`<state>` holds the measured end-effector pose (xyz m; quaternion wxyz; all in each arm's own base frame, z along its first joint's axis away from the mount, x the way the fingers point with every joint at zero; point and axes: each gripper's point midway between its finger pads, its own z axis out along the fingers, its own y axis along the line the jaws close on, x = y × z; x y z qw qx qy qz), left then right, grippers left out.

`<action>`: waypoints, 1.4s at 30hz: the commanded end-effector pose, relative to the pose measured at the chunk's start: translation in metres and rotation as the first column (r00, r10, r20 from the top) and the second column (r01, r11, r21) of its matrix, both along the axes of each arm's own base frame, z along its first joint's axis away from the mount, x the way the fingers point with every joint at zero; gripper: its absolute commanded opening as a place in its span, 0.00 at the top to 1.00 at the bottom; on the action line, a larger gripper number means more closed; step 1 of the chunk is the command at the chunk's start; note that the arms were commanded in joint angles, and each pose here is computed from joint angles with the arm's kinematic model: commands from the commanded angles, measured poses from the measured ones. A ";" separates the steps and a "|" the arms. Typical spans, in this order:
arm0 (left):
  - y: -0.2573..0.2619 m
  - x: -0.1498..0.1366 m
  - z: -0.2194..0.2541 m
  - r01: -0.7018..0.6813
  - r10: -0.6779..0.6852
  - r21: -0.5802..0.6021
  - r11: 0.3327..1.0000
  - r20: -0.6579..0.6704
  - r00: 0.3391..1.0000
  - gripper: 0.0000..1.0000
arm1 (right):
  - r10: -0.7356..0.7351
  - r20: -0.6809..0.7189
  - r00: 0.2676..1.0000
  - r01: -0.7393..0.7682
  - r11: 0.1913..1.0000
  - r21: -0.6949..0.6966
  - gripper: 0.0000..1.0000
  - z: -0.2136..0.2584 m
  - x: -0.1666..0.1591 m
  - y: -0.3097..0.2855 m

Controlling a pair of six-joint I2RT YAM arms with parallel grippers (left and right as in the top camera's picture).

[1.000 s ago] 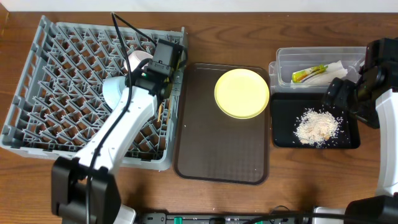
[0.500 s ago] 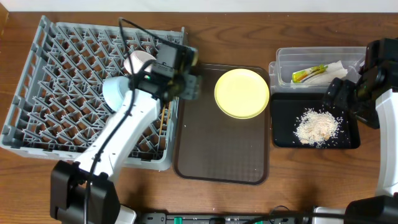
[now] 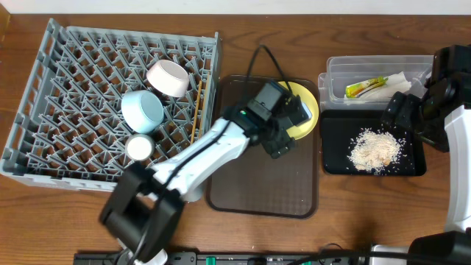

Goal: Sort waste into correct bins and load items into the dishwasher
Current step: 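Grasp the rim of the yellow plate with the left gripper, then carry the yellow plate to the rack and stand it upright, release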

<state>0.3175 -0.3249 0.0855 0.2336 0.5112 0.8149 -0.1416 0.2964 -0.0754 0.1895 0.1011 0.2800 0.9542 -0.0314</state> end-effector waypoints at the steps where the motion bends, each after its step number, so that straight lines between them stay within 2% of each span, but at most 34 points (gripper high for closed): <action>1: -0.003 0.000 -0.030 0.043 -0.043 0.042 0.998 -0.015 0.999 0.15 | 0.010 0.032 0.999 -0.010 1.000 -0.004 0.01 0.010 0.001 0.001; 6: -0.003 -0.001 -0.066 0.046 -0.041 0.082 0.996 -0.063 0.997 0.15 | 0.012 0.032 0.999 -0.011 1.000 -0.002 0.01 0.010 0.001 0.001; 8: 0.001 -0.005 -0.075 0.041 -0.031 0.101 0.994 -0.092 0.995 0.18 | 0.018 0.031 0.999 -0.018 1.000 -0.002 0.01 0.010 0.001 0.002; 10: 0.006 -0.011 -0.078 0.038 -0.023 0.122 0.992 -0.122 0.992 0.24 | 0.018 0.031 0.999 -0.018 1.000 -0.002 0.01 0.010 0.001 0.002; 16: 0.025 -0.035 -0.085 -0.024 0.074 0.200 0.979 -0.244 0.967 0.54 | 0.018 0.032 0.999 -0.018 1.000 -0.003 0.01 0.010 0.001 0.001; 19: 0.030 -0.046 -0.087 -0.049 0.116 0.232 0.971 -0.285 0.951 0.64 | 0.018 0.036 0.999 -0.018 1.000 -0.003 0.01 0.010 0.002 0.001; 23: 0.028 -0.054 -0.088 -0.029 0.102 0.242 0.970 -0.295 0.950 0.72 | 0.018 0.038 0.999 -0.018 1.000 -0.004 0.01 0.010 0.003 0.001; 26: 0.023 -0.058 -0.088 -0.014 0.086 0.240 0.971 -0.292 0.952 0.75 | 0.018 0.038 0.999 -0.018 1.000 -0.004 0.01 0.010 0.003 0.001; 32: 0.023 -0.058 -0.088 -0.013 0.085 0.250 0.968 -0.281 0.956 0.92 | 0.018 0.039 0.999 -0.018 1.000 -0.004 0.01 0.010 0.003 0.001; 37: 0.030 -0.046 -0.080 -0.055 0.118 0.281 0.958 -0.209 0.971 0.92 | 0.018 0.038 0.999 -0.018 1.000 -0.004 0.01 0.010 0.003 0.001; 42: 0.027 -0.029 -0.033 -0.120 0.144 0.218 0.969 -0.097 0.985 0.92 | 0.018 0.038 0.999 -0.018 1.000 -0.004 0.01 0.010 0.003 0.001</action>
